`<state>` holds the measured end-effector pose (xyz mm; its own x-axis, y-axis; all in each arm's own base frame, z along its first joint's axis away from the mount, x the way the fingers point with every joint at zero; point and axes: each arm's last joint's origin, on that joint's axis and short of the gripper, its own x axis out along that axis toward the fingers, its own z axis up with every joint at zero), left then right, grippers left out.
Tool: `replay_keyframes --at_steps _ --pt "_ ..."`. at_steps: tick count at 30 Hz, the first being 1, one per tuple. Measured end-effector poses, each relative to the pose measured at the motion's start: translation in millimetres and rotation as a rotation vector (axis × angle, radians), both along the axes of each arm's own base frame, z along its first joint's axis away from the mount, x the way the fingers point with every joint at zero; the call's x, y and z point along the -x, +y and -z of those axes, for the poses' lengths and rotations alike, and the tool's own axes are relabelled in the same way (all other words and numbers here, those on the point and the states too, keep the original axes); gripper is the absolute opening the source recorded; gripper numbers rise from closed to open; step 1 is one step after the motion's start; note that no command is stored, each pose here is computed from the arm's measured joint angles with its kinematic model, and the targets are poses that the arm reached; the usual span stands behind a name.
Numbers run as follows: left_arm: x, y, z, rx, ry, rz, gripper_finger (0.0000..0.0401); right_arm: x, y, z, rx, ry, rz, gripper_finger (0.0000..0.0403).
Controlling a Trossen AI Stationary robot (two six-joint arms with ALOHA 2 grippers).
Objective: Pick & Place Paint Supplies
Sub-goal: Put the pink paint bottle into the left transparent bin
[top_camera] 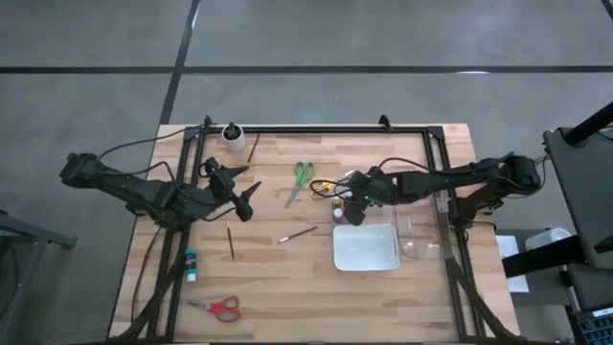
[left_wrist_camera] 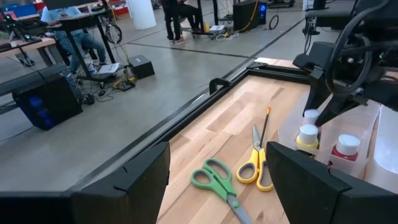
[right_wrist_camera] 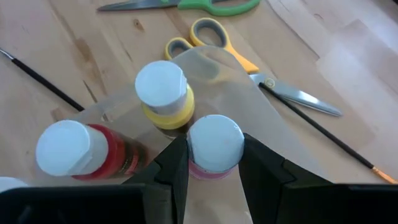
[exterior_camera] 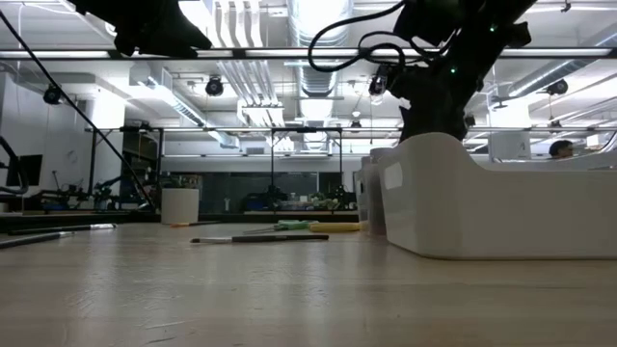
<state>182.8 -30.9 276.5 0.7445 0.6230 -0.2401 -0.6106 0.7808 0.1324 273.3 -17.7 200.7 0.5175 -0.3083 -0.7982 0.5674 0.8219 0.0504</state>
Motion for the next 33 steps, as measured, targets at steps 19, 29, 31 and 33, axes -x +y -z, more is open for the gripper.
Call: replay_keyframes --at_steps 19,29,31,33 --pt "0.0 0.1 0.1 0.0 0.001 0.0 0.0268 -0.6 0.3 2.3 0.001 0.007 -0.001 0.0145" --pt "0.0 0.2 0.1 -0.001 0.001 -0.001 0.0268 0.8 -0.4 1.6 0.026 0.015 0.007 0.0148" --pt "0.0 0.2 0.2 -0.001 0.002 -0.001 0.0268 0.8 -0.2 1.5 0.02 0.015 0.002 0.0148" --pt "0.0 0.2 0.1 -0.001 0.002 -0.001 0.0269 0.7 0.0 1.7 0.02 0.016 -0.001 0.0148"
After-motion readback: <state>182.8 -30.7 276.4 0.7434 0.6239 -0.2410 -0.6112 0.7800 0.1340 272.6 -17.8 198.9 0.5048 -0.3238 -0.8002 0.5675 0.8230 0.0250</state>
